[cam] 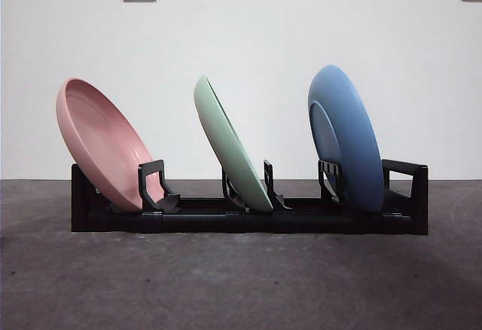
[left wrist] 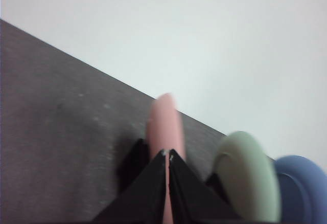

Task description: Place the plate

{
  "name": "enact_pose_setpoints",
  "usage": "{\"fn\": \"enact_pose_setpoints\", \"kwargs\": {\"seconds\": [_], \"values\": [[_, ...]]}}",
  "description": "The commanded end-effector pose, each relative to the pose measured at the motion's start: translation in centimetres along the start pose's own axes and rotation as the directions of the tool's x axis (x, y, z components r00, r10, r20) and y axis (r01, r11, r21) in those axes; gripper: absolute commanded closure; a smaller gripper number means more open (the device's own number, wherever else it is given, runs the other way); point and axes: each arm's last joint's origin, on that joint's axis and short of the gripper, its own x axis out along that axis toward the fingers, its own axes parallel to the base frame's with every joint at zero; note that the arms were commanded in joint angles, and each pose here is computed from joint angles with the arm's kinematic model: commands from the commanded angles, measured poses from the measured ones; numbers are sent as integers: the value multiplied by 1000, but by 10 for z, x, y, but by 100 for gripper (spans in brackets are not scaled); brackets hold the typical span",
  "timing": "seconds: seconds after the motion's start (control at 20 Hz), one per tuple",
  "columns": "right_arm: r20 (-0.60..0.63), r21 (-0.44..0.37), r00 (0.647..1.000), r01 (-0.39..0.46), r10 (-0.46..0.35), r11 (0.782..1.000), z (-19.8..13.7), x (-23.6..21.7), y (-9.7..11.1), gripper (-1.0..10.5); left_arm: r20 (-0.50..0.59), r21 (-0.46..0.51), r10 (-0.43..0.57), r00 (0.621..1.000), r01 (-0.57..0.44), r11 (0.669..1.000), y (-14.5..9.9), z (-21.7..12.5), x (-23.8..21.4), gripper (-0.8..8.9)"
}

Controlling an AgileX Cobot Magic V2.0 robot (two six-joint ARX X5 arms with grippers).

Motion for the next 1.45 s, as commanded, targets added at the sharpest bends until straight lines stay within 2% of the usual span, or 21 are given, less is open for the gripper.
{"fn": "enact_pose_setpoints", "kwargs": {"seconds": [0.05,0.25,0.4,0.5,0.7,0.9,0.95,1.0,1.1,1.15,1.25,1.45], "values": [[-5,-10,998,-68,68,998,27,-2,17,933,-53,42,-7,999,10,999,-18,24,-5,803],[-125,-43,984,-137,131,990,58,4,37,933,-198,109,-15,980,37,993,-40,54,-6,803],[-280,-47,948,-172,152,984,72,12,47,933,-324,138,14,946,33,990,-51,72,-1,803],[-395,-30,903,-195,167,980,77,20,50,933,-409,137,58,911,-2,991,-56,80,4,803],[-601,16,785,-180,153,984,78,38,51,933,-574,132,141,807,-79,988,-59,90,17,803],[-744,19,658,-158,119,987,74,55,50,933,-716,169,202,669,-114,979,-59,95,32,803],[-766,18,633,-159,116,987,72,58,50,931,-733,177,209,647,-114,978,-59,96,36,802],[-792,18,601,-159,112,987,68,66,49,886,-753,177,216,622,-124,976,-57,96,43,737],[-817,24,565,-164,113,986,63,76,48,729,-770,175,222,598,-136,975,-54,94,53,527],[-827,29,550,-162,115,986,60,79,47,700,-778,175,224,588,-140,975,-52,93,57,497],[-845,39,521,-163,120,986,55,84,47,698,-785,174,226,577,-145,974,-51,92,61,499],[-865,65,483,-166,139,984,49,96,52,698,-766,176,220,604,-132,975,-51,93,64,500]]}}
